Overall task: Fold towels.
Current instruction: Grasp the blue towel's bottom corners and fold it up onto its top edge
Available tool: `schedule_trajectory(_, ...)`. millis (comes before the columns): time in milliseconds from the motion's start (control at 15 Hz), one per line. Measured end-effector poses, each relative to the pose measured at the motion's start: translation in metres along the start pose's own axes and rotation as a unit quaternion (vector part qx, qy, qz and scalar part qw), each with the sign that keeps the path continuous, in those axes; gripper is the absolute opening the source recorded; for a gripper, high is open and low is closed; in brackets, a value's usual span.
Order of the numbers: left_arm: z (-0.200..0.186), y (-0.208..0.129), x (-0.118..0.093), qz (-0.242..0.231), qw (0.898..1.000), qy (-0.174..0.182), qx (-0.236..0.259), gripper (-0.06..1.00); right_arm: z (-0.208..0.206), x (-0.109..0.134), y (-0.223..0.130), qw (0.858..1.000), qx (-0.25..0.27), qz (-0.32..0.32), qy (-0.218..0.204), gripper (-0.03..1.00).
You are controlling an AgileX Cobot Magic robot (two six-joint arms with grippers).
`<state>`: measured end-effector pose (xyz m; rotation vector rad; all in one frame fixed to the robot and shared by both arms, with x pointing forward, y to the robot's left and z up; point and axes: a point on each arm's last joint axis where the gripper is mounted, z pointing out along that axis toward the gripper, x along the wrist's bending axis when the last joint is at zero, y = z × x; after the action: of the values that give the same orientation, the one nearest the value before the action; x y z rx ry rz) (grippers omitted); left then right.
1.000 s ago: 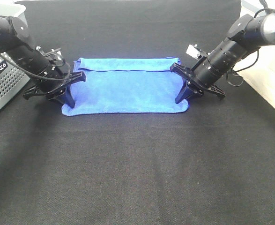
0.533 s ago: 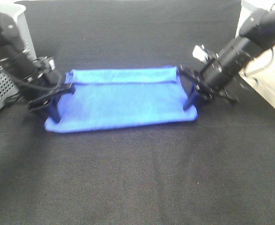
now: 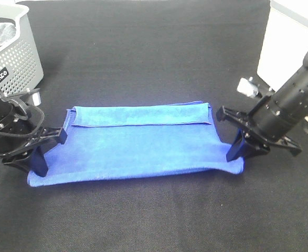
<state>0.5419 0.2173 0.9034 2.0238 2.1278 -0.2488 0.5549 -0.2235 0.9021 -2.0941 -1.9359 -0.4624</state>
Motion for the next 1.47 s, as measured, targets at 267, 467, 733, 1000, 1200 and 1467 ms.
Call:
schedule_trajectory(267, -0.006, 0.01, -0.004, -0.015, 1.0, -0.004, -0.024, 0.01, -0.01, 0.006, 0.011, 0.999, -0.024, -0.022, 0.005, 0.0)
schedule_trajectory(467, -0.031, 0.044, -0.015, -0.011, 0.996, -0.016, -0.091, 0.01, -0.022, 0.02, 0.046, 0.997, -0.064, -0.05, 0.011, 0.0)
schedule_trajectory(733, -0.035, 0.088, -0.021, -0.009, 0.991, -0.02, -0.13, 0.01, -0.023, 0.032, 0.093, 0.993, -0.091, -0.076, 0.02, 0.0)
schedule_trajectory(1000, -0.013, 0.134, -0.021, -0.012, 0.989, -0.018, -0.144, 0.02, -0.003, 0.032, 0.133, 0.99, -0.11, -0.087, 0.02, 0.0)
schedule_trajectory(1200, 0.0, 0.146, -0.02, -0.012, 0.99, -0.018, -0.143, 0.14, 0.016, 0.025, 0.138, 0.992, -0.096, -0.081, 0.015, 0.05)
schedule_trajectory(1467, 0.008, 0.148, -0.018, -0.01, 0.991, -0.012, -0.134, 0.77, 0.02, 0.023, 0.139, 0.993, -0.094, -0.073, 0.011, 0.73)
